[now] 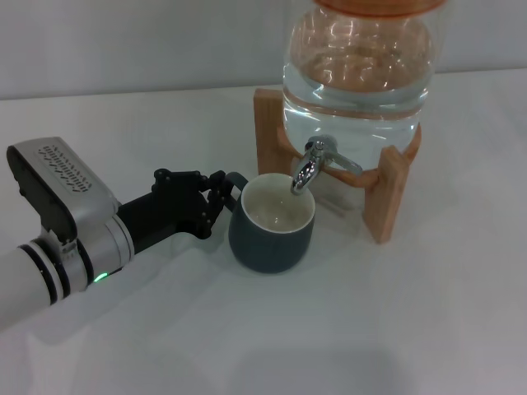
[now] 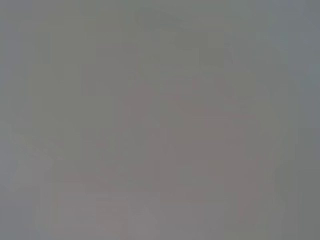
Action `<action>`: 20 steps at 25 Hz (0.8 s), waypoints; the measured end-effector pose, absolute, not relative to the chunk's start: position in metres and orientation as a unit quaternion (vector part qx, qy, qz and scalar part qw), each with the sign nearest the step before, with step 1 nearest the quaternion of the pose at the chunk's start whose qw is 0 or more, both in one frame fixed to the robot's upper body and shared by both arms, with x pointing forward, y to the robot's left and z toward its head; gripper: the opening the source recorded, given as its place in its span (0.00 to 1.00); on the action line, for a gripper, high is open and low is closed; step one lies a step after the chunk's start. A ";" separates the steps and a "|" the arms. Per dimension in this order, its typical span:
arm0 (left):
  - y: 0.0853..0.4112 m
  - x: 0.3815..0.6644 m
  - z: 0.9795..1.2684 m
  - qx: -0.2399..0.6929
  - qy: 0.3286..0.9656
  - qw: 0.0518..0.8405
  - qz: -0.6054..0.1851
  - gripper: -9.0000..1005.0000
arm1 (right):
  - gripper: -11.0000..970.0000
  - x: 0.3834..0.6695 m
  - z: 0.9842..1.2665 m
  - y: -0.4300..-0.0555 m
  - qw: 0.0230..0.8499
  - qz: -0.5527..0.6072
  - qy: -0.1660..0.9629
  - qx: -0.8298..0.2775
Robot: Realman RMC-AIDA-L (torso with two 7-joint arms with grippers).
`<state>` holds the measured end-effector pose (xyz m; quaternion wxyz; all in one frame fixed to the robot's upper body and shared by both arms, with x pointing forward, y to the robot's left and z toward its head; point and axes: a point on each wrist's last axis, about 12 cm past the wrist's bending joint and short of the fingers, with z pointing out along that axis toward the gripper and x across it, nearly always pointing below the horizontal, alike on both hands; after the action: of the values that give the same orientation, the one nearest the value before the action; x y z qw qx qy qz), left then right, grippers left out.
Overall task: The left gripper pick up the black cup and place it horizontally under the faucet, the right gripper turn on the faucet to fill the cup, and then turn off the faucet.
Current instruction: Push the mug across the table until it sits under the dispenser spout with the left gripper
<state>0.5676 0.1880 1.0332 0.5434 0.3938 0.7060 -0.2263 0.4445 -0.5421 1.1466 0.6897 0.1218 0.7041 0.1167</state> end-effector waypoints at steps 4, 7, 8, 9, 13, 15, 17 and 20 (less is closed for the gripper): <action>0.188 0.568 1.033 0.393 0.706 0.543 -0.226 0.12 | 0.87 0.444 1.147 -0.542 0.690 0.117 0.704 0.122; 0.189 0.568 1.033 0.392 0.707 0.544 -0.224 0.12 | 0.87 0.444 1.147 -0.542 0.690 0.117 0.704 0.122; 0.189 0.568 1.033 0.391 0.707 0.545 -0.224 0.12 | 0.87 0.445 1.147 -0.542 0.690 0.117 0.704 0.122; 0.188 0.568 1.033 0.392 0.706 0.546 -0.223 0.12 | 0.87 0.445 1.147 -0.542 0.690 0.117 0.704 0.122; 0.189 0.570 1.034 0.387 0.705 0.552 -0.220 0.12 | 0.87 0.445 1.147 -0.542 0.690 0.117 0.704 0.122; 0.190 0.571 1.035 0.385 0.706 0.553 -0.218 0.12 | 0.87 0.445 1.146 -0.541 0.690 0.117 0.704 0.122; 0.190 0.572 1.036 0.385 0.706 0.554 -0.216 0.12 | 0.87 0.445 1.146 -0.542 0.690 0.117 0.704 0.122; 0.188 0.574 1.038 0.389 0.704 0.554 -0.216 0.12 | 0.87 0.445 1.146 -0.541 0.690 0.118 0.704 0.122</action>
<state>0.5744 0.1876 1.0376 0.5545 0.3886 0.7036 -0.2156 0.4448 -0.5411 1.1459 0.6897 0.1224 0.7038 0.1179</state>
